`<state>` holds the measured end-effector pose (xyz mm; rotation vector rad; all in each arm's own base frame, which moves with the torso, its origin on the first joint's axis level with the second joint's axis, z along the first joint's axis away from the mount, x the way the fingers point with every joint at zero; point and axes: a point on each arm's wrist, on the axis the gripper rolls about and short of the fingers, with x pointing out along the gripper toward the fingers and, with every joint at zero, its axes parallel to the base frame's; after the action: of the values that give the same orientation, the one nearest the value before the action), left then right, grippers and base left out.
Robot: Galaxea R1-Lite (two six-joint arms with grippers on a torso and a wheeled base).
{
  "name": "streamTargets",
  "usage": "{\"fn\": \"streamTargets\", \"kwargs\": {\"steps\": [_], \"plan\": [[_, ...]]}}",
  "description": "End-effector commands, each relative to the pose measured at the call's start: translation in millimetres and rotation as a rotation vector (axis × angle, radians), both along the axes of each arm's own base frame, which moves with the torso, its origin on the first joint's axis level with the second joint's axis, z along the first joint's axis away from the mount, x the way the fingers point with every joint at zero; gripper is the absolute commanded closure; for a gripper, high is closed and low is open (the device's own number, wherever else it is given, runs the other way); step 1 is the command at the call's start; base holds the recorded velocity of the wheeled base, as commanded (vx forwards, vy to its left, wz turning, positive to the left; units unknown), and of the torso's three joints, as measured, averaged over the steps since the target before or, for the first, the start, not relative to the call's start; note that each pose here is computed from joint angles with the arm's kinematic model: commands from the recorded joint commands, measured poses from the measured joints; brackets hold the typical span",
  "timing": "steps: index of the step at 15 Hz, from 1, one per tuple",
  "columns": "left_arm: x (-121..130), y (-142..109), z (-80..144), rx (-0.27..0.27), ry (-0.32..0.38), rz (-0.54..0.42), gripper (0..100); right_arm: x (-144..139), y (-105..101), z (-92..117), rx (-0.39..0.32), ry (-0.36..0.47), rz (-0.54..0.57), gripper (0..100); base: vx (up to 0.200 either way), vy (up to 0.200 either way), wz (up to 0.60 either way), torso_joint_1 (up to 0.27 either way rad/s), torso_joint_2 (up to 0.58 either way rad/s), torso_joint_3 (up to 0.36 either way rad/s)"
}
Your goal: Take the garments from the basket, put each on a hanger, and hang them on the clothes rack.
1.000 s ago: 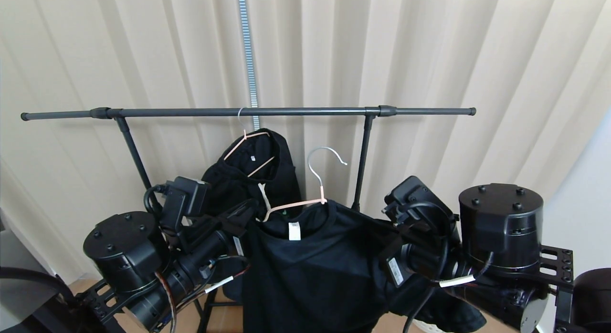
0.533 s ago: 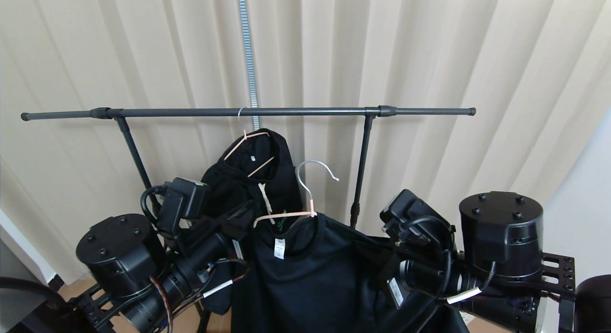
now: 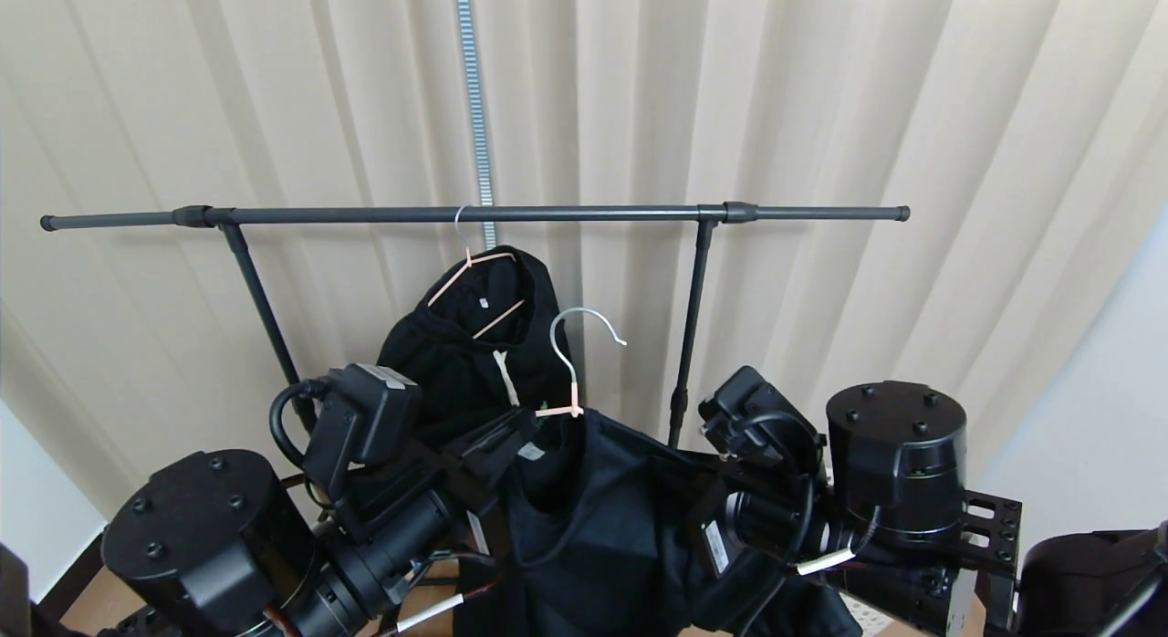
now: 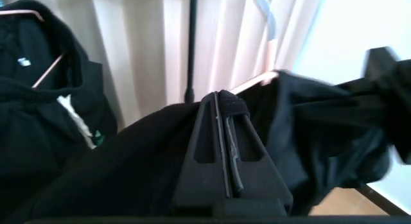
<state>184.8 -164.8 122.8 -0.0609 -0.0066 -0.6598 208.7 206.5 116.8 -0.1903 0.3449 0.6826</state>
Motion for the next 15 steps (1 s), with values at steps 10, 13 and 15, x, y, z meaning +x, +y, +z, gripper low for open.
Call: {"fn": "streamTargets", "kwargs": {"steps": [10,13,15], "plan": [[-9,-2,-2,0.014,0.010,-0.035,100,5,13,-25,0.078,-0.011,0.020,100,0.000,0.000,0.00,0.000,0.00,0.000],[-8,-2,-10,0.048,0.024,-0.034,100,1,10,-26,0.083,-0.021,0.021,100,0.000,0.000,0.00,0.000,0.00,0.000],[-9,-1,-13,0.060,0.035,-0.033,100,1,9,-24,0.101,-0.040,0.022,100,0.000,0.000,0.00,0.000,0.00,0.000]]}}
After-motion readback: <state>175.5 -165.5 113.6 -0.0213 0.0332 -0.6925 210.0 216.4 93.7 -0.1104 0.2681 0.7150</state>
